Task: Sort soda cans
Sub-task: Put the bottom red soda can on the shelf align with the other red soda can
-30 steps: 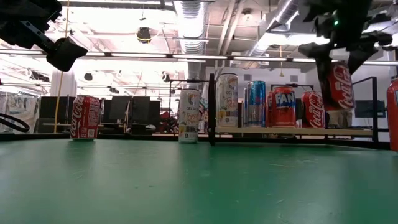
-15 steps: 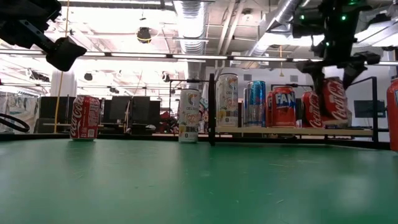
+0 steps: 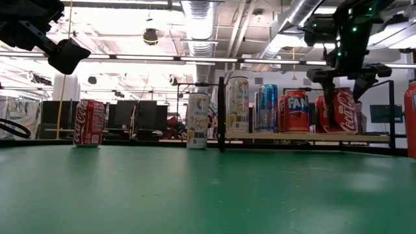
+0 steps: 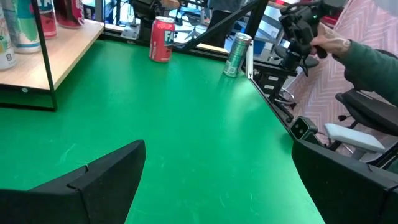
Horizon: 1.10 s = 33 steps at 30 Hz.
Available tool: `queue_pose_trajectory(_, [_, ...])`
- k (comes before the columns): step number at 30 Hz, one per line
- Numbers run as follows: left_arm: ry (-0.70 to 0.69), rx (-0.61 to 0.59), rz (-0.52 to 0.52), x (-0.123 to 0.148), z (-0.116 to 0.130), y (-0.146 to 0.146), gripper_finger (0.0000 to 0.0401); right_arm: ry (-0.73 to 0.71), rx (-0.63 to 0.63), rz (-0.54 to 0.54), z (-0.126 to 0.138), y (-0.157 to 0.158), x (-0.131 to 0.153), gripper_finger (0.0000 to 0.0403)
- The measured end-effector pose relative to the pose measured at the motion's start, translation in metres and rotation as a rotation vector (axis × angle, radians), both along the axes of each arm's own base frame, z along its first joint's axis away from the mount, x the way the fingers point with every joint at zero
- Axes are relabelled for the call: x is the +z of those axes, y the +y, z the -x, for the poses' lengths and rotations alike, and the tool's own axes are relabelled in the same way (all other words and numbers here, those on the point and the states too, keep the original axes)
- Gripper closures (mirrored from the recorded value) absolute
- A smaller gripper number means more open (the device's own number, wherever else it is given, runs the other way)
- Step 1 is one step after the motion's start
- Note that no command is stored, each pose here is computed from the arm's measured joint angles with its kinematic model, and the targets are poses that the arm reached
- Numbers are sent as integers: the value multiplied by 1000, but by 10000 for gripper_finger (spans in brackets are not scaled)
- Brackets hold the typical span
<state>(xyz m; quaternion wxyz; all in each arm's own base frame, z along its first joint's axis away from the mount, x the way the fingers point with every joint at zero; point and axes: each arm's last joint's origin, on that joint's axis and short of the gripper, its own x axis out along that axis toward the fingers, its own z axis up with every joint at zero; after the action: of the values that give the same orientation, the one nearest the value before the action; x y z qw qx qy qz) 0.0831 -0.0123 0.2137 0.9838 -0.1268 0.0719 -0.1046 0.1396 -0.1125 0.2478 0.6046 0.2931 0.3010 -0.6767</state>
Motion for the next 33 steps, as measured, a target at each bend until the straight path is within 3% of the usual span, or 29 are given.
queue_pose_trajectory(31, [0,2,0,0,0,0,10,31,2,31,-6,-26,-6,78])
queue_pose_trajectory(33, [0,2,0,0,0,0,10,33,5,28,-6,-26,-7,59])
